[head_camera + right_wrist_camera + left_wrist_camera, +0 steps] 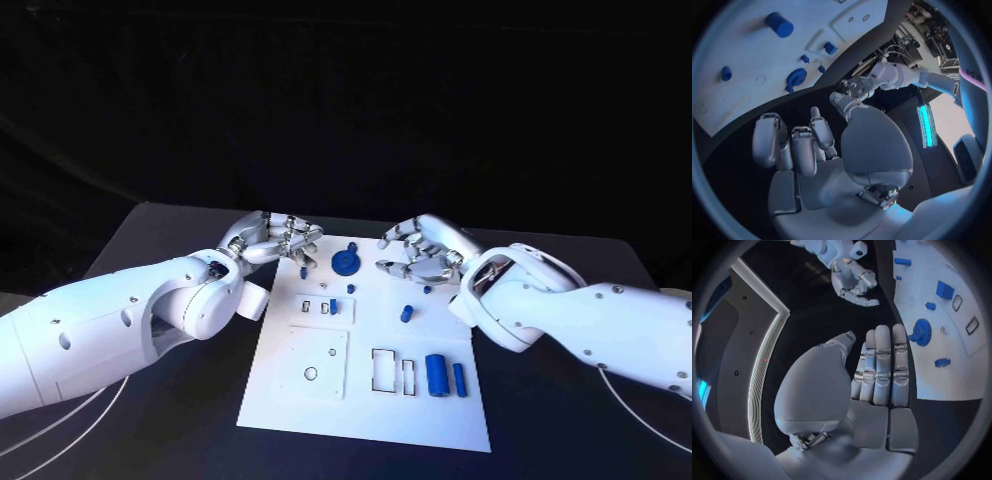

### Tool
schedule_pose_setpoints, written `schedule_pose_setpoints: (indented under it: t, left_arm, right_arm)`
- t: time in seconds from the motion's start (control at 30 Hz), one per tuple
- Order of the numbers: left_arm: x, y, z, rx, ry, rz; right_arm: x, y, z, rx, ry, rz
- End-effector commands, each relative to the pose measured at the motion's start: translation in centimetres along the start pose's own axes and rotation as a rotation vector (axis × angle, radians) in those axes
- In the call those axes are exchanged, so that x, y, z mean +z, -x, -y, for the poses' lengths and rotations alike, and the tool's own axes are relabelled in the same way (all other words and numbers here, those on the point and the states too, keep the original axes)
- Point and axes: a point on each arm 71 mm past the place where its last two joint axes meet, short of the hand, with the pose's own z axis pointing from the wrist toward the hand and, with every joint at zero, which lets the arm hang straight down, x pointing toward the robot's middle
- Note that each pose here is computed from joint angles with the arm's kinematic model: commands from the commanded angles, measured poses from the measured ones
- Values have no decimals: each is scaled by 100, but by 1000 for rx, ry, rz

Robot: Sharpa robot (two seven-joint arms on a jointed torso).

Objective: Assemble the parts on the task board

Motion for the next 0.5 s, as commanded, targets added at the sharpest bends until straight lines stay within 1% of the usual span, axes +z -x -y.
schedule_pose_setpoints:
  t: [0.03, 0.07, 0.13, 0.23, 0.3, 0.5]
  left_arm:
    - [2, -87, -76, 158, 97, -147]
    - [0, -97, -98, 194, 125, -171]
    - [5, -113, -121, 259, 164, -201]
    - [47, -137, -126, 398, 224, -235]
    - [73, -158, -132, 482, 267, -256]
    - [169, -218, -132, 660, 397, -291]
  right_arm:
    - [-52, 148, 66, 140, -9, -20]
    - [-83, 230, 112, 141, -18, -10]
    - [-122, 323, 174, 140, -32, 4]
    - [-180, 446, 277, 136, -58, 22]
    - [-207, 499, 329, 133, -72, 31]
    - [-252, 581, 423, 127, -98, 42]
